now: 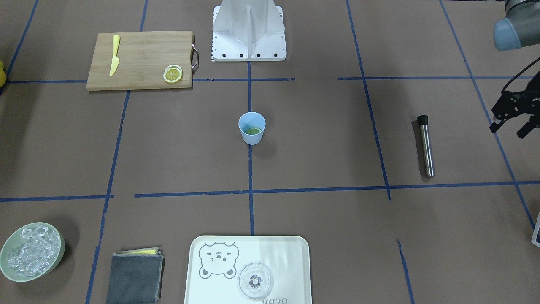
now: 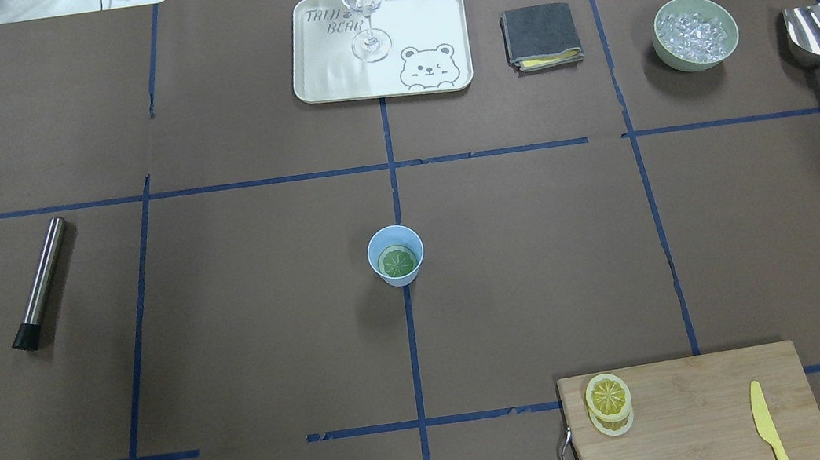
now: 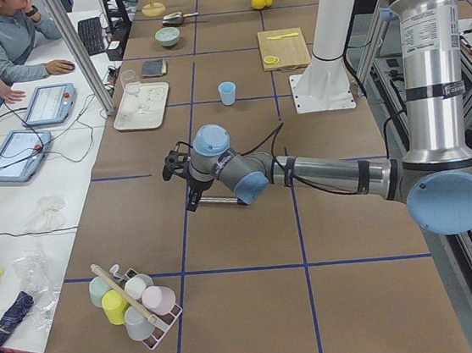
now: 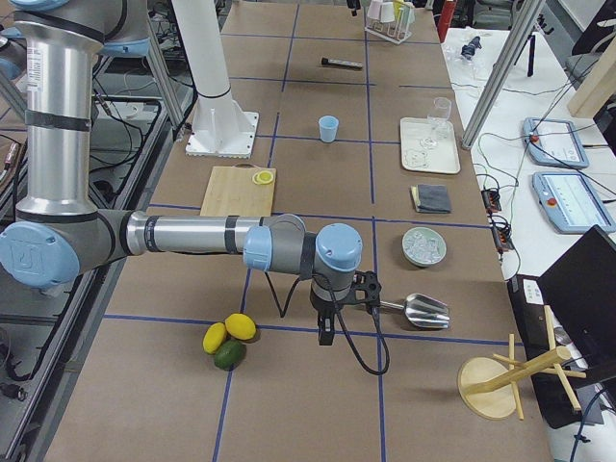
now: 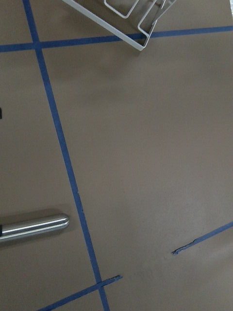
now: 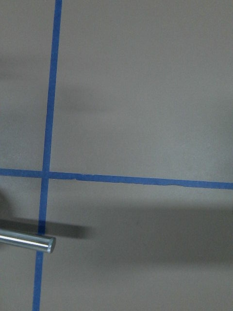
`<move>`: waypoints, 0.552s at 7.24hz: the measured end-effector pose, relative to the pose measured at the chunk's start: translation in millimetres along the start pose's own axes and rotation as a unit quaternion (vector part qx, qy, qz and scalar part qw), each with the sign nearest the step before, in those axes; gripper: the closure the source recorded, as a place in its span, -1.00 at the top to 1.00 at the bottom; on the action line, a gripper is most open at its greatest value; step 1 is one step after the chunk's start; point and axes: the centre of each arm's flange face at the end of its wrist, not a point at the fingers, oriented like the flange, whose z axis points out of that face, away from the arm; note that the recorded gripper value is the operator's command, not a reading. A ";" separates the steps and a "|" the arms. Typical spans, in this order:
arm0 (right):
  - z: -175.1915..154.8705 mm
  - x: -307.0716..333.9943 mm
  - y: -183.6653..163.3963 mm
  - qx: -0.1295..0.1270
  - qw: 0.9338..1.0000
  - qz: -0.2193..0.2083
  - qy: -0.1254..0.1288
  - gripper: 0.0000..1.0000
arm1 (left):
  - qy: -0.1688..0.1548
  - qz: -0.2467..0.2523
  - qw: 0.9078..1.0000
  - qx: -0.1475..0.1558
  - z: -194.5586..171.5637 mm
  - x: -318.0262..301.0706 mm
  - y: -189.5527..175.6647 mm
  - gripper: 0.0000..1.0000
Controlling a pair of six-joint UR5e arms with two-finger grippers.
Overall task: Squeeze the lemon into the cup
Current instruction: 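Lower the left gripper onto the metal squeezer lying on the table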
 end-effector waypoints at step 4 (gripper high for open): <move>0.2 1.2 1.1 0.000 1.000 0.001 0.000 1.00 | -0.008 -0.006 1.000 -0.017 101.0 47.1 -3.1 0.38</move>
